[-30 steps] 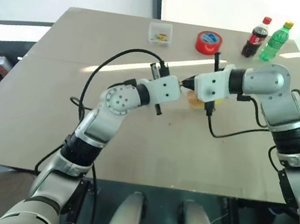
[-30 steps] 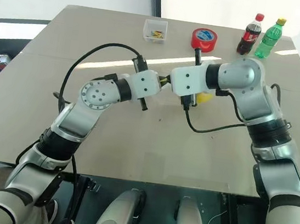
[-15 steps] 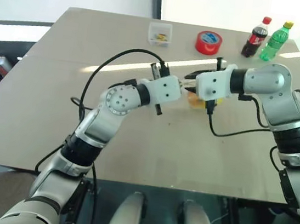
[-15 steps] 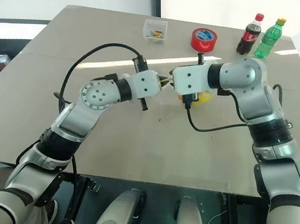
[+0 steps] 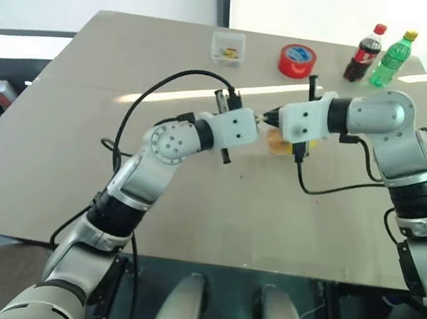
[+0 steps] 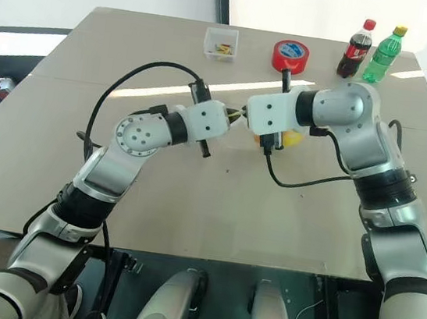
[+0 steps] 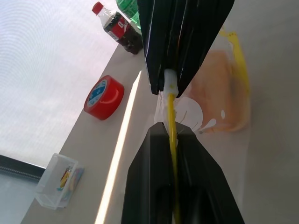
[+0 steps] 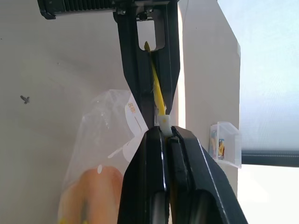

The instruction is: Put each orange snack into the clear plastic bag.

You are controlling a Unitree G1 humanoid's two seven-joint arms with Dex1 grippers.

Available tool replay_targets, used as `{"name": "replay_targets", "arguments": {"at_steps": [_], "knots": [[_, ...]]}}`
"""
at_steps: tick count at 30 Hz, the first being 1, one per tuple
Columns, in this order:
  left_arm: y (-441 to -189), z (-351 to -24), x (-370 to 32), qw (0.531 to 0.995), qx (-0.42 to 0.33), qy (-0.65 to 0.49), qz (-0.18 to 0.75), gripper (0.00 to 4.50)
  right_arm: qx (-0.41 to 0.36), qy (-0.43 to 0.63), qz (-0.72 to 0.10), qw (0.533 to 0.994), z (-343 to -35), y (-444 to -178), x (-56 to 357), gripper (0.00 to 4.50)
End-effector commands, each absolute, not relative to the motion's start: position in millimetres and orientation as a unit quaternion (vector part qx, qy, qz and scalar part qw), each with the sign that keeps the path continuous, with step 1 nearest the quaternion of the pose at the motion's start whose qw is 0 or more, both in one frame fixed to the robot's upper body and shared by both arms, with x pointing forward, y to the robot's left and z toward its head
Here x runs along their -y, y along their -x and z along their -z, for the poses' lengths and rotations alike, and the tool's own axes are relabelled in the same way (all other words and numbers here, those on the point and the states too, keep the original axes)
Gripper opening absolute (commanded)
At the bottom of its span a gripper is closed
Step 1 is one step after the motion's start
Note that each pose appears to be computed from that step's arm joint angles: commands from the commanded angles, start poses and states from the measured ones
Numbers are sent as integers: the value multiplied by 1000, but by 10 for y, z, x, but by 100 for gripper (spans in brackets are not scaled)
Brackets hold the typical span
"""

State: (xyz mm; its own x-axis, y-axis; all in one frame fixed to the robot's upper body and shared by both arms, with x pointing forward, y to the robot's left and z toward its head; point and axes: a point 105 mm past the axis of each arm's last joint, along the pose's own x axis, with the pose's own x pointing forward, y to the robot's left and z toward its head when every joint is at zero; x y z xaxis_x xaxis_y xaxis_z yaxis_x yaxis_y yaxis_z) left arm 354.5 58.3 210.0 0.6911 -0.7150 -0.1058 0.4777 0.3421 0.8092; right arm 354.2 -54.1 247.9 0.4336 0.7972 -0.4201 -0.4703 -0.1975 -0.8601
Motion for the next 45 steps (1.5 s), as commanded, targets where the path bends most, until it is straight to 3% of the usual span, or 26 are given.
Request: {"name": "replay_targets", "arguments": {"at_steps": [1, 4, 5, 6, 8, 17, 20, 35, 38, 45], "knots": [[-3518, -2155, -552, 804, 151, -441, 369, 0, 174, 582, -500, 618, -2701, -3479, 537, 4], [-3520, -2154, -544, 804, 151, -441, 370, 0, 171, 585, -502, 614, -2674, -3475, 553, 4], [-3520, -2153, -542, 804, 151, -440, 370, 0, 170, 585, -502, 614, -2673, -3476, 556, 67], [-3520, -2151, -540, 804, 151, -440, 371, 0, 169, 583, -501, 617, -2672, -3479, 560, 74], [-3521, -2150, -537, 804, 151, -440, 371, 0, 165, 582, -501, 619, -2671, -3484, 566, 164], [-3518, -2140, -540, 804, 150, -439, 371, 0, 163, 579, -505, 619, -2665, -3469, 556, 164], [-3518, -2137, -541, 804, 150, -439, 371, 0, 165, 577, -508, 618, -2664, -3454, 541, 90], [-3520, -2133, -523, 805, 152, -436, 373, 0, 159, 579, -511, 615, -2637, -3450, 555, 90], [-3518, -2132, -519, 805, 152, -436, 373, 0, 159, 579, -511, 615, -2638, -3449, 559, 22], [-3512, -2123, -509, 805, 153, -434, 375, 0, 153, 584, -505, 616, -2636, -3471, 592, 22]]}}
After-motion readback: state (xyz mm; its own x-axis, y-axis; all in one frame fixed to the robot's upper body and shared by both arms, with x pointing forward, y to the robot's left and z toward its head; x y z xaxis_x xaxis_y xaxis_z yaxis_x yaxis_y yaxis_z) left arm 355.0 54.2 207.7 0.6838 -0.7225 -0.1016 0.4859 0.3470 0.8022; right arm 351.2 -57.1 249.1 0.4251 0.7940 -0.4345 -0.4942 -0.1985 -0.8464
